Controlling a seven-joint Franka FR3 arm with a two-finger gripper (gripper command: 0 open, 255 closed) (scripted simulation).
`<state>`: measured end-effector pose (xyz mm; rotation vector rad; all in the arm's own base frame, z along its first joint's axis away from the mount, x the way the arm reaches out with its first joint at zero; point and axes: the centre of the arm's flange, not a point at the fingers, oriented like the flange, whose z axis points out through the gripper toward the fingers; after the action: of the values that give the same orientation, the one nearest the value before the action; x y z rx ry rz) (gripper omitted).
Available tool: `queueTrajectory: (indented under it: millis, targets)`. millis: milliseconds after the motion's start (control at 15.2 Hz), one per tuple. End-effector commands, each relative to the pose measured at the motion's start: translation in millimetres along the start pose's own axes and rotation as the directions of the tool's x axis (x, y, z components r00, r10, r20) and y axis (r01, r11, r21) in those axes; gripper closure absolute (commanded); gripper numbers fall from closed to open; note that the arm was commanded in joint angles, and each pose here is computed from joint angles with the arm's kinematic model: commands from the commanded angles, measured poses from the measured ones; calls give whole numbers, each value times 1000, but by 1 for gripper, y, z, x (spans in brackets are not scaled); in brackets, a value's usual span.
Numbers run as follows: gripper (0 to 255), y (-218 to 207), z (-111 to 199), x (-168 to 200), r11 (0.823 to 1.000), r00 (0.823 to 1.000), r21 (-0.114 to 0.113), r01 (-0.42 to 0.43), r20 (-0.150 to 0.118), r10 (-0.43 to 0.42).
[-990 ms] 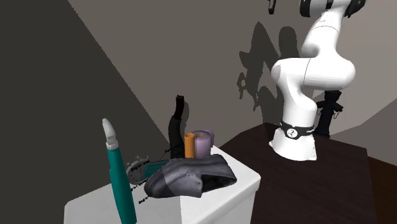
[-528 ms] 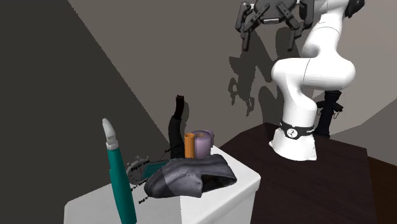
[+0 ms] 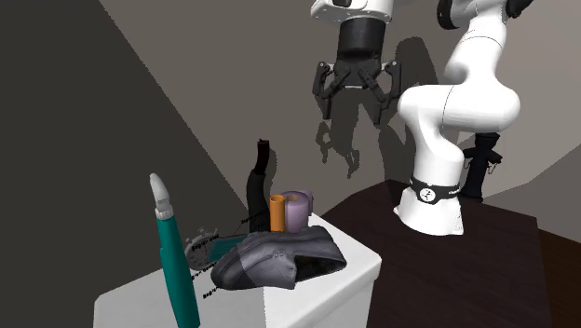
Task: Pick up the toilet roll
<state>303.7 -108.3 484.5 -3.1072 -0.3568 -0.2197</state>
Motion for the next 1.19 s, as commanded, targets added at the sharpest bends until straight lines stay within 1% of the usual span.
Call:
queueTrajectory:
  millis: [0,528,1122]
  targets:
    - [0,14,21,-8,1000,1000,2,8,13,-8]
    - [0,74,100,-40,999,997,12,33,66,-34]
    - [0,141,187,-79,998,990,25,61,126,-64]
